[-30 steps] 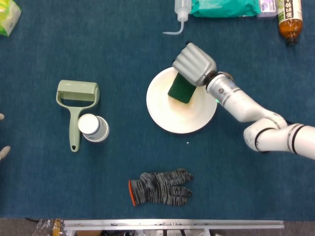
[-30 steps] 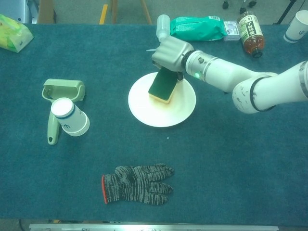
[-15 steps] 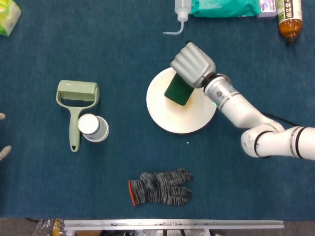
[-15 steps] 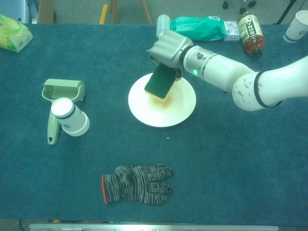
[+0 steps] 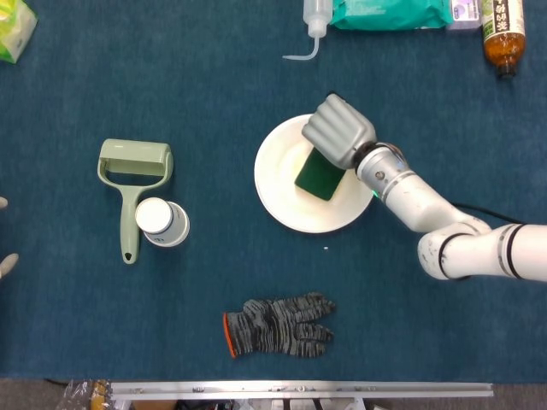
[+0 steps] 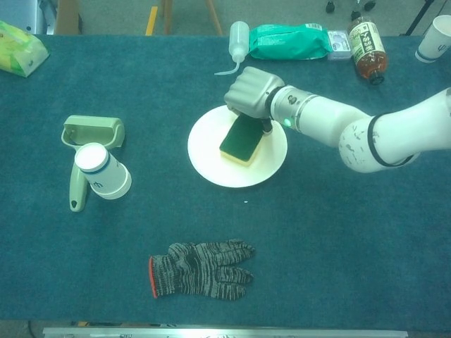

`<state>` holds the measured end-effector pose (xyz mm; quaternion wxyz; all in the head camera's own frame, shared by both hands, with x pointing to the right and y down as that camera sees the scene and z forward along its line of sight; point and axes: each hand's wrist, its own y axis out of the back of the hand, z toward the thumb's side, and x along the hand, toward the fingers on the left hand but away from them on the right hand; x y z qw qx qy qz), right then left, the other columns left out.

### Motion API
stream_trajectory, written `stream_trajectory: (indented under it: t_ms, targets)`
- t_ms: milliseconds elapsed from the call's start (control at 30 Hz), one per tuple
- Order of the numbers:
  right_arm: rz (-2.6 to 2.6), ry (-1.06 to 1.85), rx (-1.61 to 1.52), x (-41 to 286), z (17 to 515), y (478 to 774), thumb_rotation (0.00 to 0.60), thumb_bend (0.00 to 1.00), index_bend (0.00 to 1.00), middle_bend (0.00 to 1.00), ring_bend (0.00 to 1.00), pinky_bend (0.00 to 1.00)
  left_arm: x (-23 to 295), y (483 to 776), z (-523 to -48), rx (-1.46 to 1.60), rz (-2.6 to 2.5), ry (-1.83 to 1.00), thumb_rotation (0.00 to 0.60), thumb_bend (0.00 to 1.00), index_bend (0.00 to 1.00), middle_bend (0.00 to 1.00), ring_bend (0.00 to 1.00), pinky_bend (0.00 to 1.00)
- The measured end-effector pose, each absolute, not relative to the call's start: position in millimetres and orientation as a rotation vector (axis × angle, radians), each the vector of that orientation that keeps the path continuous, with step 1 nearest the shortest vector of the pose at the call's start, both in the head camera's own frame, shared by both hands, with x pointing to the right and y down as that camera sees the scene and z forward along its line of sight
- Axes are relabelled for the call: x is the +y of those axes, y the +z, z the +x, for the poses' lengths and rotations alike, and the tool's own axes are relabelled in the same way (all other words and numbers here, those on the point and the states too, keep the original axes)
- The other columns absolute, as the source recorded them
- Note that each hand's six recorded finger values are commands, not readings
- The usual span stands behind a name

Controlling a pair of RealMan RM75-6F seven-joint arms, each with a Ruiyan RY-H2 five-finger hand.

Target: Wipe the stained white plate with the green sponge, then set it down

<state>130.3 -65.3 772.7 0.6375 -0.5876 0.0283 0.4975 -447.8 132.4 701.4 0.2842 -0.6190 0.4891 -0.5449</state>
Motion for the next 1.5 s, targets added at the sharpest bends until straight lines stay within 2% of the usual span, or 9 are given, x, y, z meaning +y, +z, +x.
stream_trajectory:
  t_ms: [167,633,900,1233,1500]
  targets:
    - [-1.31,1.175,0.06,-72,137,775,0.6,0.0,0.54,0.65,0.51,0.42,134,703,-449,1.312,-1.658,-1.462,0.6,0.15,0.3,0.0,0.09,0.34]
    - [-1.176,1.27,-0.013,-103,162,756,0.6,0.0,0.54,0.65,0.51,0.42,133,705,-447,1.312,-1.666,-1.46,0.6,0.15,0.3,0.0,0.09,0.34]
    - [-1.237,1.207,-0.029,-93,145,750,0.6,0.0,0.54,0.65,0.51,0.42,133,706,-446,1.309,-1.669,-1.462,0.6,0.15,0.3,0.0,0.09,0.34]
    - [-1.275,1.169,0.031,-77,130,767,0.6,0.0,0.54,0.65,0.51,0.42,135,707,-449,1.321,-1.671,-1.464,0.6,0.15,0.3,0.0,0.09,0.34]
    - [-1.232,1.199,0.047,-82,136,773,0.6,0.0,0.54,0.65,0.51,0.42,137,709,-451,1.326,-1.677,-1.466,0.6,0.15,0.3,0.0,0.09,0.34]
